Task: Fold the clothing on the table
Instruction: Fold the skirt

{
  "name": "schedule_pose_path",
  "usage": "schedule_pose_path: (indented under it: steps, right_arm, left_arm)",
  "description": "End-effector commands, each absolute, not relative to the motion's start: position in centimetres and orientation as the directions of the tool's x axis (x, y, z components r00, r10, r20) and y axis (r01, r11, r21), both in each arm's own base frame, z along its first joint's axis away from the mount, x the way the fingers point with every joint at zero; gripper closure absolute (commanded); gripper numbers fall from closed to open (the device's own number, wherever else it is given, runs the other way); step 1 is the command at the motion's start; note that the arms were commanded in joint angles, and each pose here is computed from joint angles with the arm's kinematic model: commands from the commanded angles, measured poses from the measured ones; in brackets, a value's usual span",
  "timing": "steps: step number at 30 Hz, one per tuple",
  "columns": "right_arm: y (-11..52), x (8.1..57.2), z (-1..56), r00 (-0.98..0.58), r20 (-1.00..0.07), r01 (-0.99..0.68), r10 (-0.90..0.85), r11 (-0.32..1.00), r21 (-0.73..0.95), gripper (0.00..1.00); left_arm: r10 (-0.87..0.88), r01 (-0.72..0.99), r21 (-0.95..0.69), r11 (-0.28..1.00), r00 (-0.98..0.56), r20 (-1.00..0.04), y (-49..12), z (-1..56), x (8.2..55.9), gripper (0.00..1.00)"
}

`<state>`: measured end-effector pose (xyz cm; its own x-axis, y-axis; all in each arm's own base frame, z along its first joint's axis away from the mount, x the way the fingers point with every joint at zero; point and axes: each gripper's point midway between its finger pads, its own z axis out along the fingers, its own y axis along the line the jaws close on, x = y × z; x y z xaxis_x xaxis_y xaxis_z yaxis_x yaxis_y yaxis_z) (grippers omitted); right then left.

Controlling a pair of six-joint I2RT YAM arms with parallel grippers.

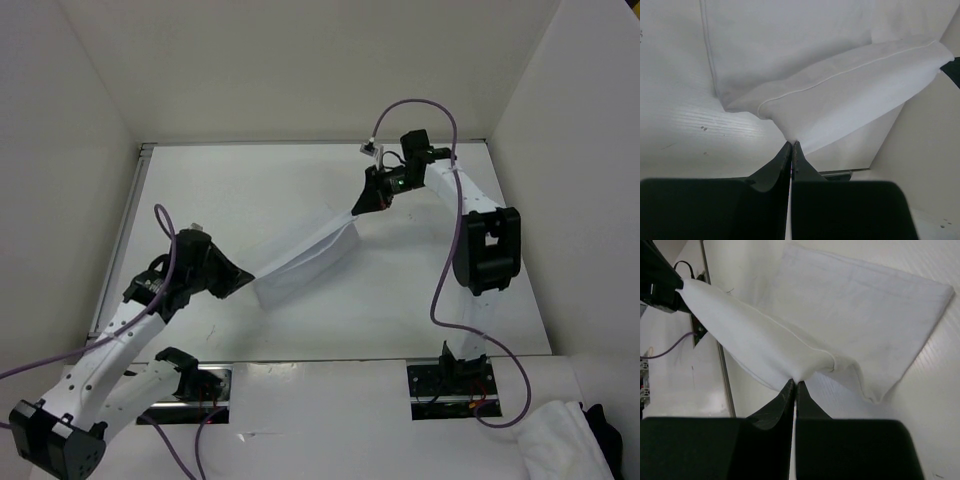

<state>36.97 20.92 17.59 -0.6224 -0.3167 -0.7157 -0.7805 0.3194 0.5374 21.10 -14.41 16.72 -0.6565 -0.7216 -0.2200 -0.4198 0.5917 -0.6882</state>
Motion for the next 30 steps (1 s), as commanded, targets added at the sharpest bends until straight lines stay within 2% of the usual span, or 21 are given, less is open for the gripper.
schedule_pose_path:
  steps: [1, 6, 14, 17, 18, 20, 21, 22, 23, 24, 25, 26, 27, 28, 29, 30]
  right_arm:
    - [21.9, 39.8, 16.9, -0.632, -0.720, -0.771, -0.285, 0.323, 0.549, 0.99]
    - [22.5, 41.5, 14.7, -0.702, -0.662, -0.710, -0.263, 0.332, 0.621, 0.99]
    - [23.6, 44.1, 13.2, -0.714, -0.657, -0.693, -0.240, 0.373, 0.617, 0.99]
    - [23.7, 45.3, 12.3, -0.734, -0.643, -0.669, -0.221, 0.403, 0.625, 0.99]
    - [23.8, 45.8, 12.4, -0.730, -0.649, -0.671, -0.214, 0.404, 0.622, 0.96]
    - [24.3, 46.2, 11.6, -0.751, -0.625, -0.648, -0.210, 0.416, 0.638, 0.79]
    - [24.4, 46.5, 11.3, -0.751, -0.628, -0.647, -0.205, 0.416, 0.638, 0.58]
    - [24.5, 46.8, 11.8, -0.745, -0.637, -0.653, -0.198, 0.416, 0.633, 0.52]
    - [24.6, 46.9, 11.9, -0.738, -0.646, -0.661, -0.196, 0.406, 0.631, 0.46]
    - [24.9, 47.5, 13.4, -0.704, -0.687, -0.692, -0.178, 0.389, 0.609, 0.28]
    - [24.4, 47.6, 13.7, -0.704, -0.692, -0.687, -0.158, 0.396, 0.609, 0.18]
    - [24.5, 47.5, 16.3, -0.676, -0.725, -0.708, -0.135, 0.393, 0.587, 0.06]
    - [24.4, 47.8, 17.3, -0.642, -0.756, -0.731, -0.128, 0.398, 0.554, 0.01]
    - [24.3, 47.6, 17.8, -0.629, -0.766, -0.739, -0.131, 0.405, 0.538, 0.01]
    - [24.0, 47.7, 19.3, -0.576, -0.805, -0.773, -0.141, 0.414, 0.481, 0.01]
    - [23.7, 47.2, 19.0, -0.582, -0.797, -0.770, -0.159, 0.424, 0.478, 0.01]
  left_arm:
    - [-0.761, -0.466, -0.682, 0.564, -0.615, -0.208, -14.2, 16.4, 22.1, 1.00]
    - [-0.769, -0.522, -0.629, 0.577, -0.606, -0.203, -14.1, 14.5, 23.4, 1.00]
    - [-0.770, -0.561, -0.559, 0.610, -0.587, -0.251, -12.3, 12.8, 25.7, 1.00]
    - [-0.761, -0.567, -0.534, 0.627, -0.593, -0.264, -11.6, 12.1, 26.4, 0.95]
    - [-0.762, -0.573, -0.524, 0.630, -0.585, -0.277, -11.2, 12.0, 27.1, 0.90]
    - [-0.756, -0.566, -0.517, 0.642, -0.582, -0.301, -10.8, 12.1, 28.0, 0.80]
    - [-0.744, -0.563, -0.501, 0.657, -0.590, -0.314, -10.4, 11.7, 28.7, 0.72]
    - [-0.743, -0.563, -0.493, 0.663, -0.572, -0.346, -9.5, 12.0, 29.7, 0.55]
    - [-0.739, -0.545, -0.504, 0.669, -0.557, -0.379, -9.2, 13.5, 31.0, 0.47]
    - [-0.719, -0.533, -0.486, 0.692, -0.561, -0.410, -8.7, 13.8, 31.9, 0.39]
    - [-0.709, -0.521, -0.482, 0.704, -0.548, -0.443, -8.4, 14.7, 32.7, 0.34]
    - [-0.707, -0.510, -0.490, 0.707, -0.528, -0.471, -7.8, 15.9, 33.5, 0.32]
    - [-0.696, -0.498, -0.486, 0.718, -0.519, -0.497, -7.3, 16.8, 34.1, 0.31]
    - [-0.693, -0.471, -0.508, 0.721, -0.501, -0.519, -7.4, 18.6, 35.0, 0.30]
    - [-0.693, -0.475, -0.504, 0.721, -0.493, -0.526, -7.2, 19.0, 35.0, 0.26]
    - [-0.685, -0.470, -0.499, 0.728, -0.498, -0.531, -7.2, 19.0, 35.0, 0.24]
